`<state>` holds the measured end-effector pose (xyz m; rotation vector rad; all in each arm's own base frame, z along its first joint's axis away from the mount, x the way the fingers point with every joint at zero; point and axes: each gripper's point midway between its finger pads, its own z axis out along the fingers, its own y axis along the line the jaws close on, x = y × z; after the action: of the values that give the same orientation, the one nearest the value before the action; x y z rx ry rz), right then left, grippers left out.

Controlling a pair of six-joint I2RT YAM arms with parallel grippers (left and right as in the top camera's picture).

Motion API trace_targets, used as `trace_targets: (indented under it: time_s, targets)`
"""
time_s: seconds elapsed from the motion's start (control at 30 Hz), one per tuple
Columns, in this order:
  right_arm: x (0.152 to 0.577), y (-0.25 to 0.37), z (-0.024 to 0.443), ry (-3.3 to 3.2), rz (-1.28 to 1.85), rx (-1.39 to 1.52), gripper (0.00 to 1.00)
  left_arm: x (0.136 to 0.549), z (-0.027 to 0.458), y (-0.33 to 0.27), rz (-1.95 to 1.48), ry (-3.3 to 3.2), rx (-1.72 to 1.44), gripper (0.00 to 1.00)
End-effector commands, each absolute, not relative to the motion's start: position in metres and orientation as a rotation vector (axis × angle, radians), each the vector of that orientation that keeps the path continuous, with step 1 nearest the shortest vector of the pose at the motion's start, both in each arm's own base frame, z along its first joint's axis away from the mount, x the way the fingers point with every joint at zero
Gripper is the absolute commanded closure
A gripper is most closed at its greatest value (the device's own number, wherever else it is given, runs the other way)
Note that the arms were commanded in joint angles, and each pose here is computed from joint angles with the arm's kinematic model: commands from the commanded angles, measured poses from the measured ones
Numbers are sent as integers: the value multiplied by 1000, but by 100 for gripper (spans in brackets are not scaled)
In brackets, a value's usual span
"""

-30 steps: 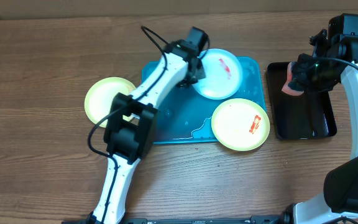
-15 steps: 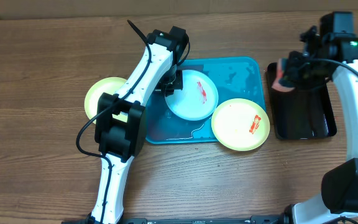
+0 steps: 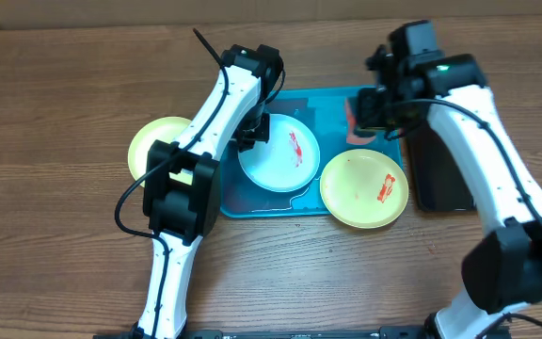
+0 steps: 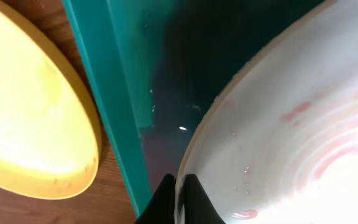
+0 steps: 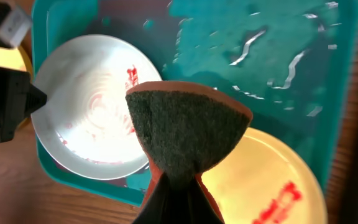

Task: Clean dirty plates on tray and stack at the side
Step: 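Carry the sponge with the right gripper over the white plate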

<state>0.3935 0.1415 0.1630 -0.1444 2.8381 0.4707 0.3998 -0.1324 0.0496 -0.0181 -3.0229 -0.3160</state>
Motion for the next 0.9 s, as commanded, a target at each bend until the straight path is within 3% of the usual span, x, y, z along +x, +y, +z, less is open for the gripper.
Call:
trace_targets:
  time_s: [0.0,0.87]
  targets:
    - [394,150,163,2831,492,-141,96,406,67,-120,-354,-3061,-27,96]
    - [408,163,153,2796,505,-162,96,408,66,-123,-331,-3071,-24,96]
